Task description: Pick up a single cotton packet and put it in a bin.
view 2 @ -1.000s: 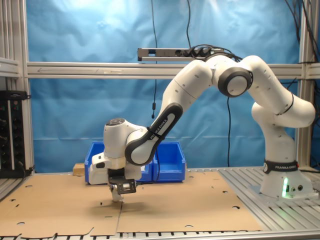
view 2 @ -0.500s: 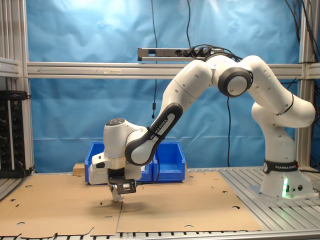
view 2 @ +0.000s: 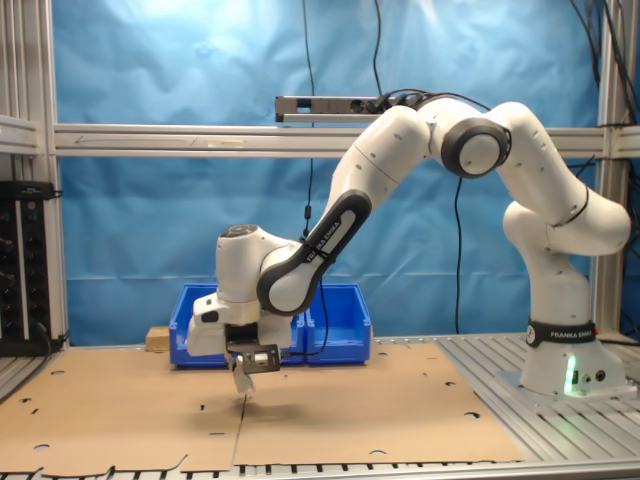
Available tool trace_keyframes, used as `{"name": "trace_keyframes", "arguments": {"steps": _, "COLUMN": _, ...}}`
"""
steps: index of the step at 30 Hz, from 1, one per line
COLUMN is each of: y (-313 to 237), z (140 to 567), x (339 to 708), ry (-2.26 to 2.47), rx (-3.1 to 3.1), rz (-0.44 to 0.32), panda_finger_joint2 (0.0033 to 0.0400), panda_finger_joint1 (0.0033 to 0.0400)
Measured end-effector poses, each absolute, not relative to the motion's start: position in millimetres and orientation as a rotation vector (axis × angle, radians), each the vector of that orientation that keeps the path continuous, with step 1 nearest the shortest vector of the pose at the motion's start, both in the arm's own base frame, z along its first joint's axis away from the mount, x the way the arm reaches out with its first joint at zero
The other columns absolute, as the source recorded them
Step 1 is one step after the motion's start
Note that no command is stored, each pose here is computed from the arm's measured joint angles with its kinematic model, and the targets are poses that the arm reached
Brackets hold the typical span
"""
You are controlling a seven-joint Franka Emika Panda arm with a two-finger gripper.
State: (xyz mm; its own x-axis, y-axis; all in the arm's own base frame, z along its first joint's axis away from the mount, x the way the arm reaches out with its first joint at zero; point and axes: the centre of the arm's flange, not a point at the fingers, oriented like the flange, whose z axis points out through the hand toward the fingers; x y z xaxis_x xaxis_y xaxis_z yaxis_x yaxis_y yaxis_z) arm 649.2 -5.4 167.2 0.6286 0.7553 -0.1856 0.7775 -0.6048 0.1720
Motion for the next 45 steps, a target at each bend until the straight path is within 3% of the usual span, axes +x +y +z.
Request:
{"name": "trace_keyframes", "arguments": {"steps": 28, "y": -38.6, "z": 305.4, "x": 563.1, "ry": 1.139, "rx": 2.867, "rz": 0.153, "panda_finger_joint2": 0.0059, "panda_finger_joint1": 0.0059}}
{"name": "trace_keyframes", "arguments": {"steps": 45, "y": -130.6, "z": 323.8, "x": 506.7, "ry": 0.966, "rx": 2.935, "rz": 0.154, "panda_finger_joint2": 0.0059, "panda_finger_joint1": 0.0059}}
